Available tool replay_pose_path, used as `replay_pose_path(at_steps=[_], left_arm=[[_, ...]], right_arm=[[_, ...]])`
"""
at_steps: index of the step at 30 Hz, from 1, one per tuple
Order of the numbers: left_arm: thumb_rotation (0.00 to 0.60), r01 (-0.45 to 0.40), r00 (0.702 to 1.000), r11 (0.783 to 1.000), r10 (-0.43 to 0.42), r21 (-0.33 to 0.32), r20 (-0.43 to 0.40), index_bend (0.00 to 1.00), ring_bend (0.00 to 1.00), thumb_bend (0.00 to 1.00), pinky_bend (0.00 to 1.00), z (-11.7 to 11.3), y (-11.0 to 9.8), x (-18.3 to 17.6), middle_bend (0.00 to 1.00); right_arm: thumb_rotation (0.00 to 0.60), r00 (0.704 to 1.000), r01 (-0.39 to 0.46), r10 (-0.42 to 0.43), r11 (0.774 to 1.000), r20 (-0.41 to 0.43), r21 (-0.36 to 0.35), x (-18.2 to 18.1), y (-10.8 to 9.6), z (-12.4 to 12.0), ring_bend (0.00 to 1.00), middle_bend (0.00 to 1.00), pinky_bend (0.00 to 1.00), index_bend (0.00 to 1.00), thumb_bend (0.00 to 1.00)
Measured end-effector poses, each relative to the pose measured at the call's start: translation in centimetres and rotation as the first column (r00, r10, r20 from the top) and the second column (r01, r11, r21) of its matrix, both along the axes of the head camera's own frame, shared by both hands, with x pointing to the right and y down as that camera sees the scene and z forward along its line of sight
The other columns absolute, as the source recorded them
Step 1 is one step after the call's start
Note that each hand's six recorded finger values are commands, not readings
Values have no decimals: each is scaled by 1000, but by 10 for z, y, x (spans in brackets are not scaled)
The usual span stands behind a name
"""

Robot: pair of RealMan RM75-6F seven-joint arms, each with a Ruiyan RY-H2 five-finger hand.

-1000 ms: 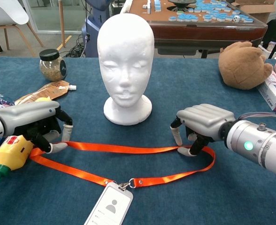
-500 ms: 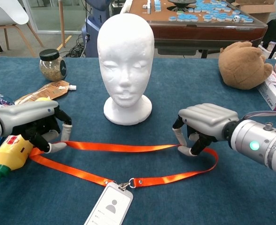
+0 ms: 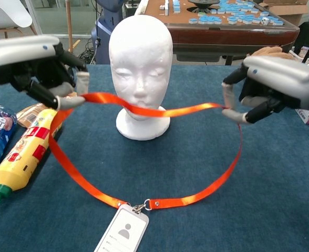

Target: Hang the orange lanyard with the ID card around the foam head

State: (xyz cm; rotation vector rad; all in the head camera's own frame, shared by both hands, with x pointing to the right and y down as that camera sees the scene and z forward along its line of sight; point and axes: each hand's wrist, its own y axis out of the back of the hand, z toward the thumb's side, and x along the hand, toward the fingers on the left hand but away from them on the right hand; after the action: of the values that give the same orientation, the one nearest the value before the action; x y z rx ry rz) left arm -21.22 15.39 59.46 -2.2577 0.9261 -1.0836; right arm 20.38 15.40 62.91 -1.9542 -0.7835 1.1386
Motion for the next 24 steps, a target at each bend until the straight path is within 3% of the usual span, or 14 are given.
replay_pose_path(at_steps=[5, 12, 24], left_arm=[[600, 25, 999, 997, -22, 70, -49, 616, 905, 358, 968, -17, -24, 11, 890], [600, 83, 996, 992, -78, 100, -51, 620, 905, 359, 968, -23, -53, 11, 890], [600, 140, 990, 982, -139, 126, -18, 625, 905, 359, 968, -18, -90, 8, 890]], right_arm=[[600, 992, -88, 82, 995, 91, 57, 9, -18, -21, 1000, 1000, 1000, 648, 412], [600, 984, -116, 101, 988, 148, 98, 0, -40, -35, 1000, 1000, 1000, 656, 412], [600, 976, -164, 141, 977, 165, 136, -16, -74, -42, 1000, 1000, 1000, 656, 412]])
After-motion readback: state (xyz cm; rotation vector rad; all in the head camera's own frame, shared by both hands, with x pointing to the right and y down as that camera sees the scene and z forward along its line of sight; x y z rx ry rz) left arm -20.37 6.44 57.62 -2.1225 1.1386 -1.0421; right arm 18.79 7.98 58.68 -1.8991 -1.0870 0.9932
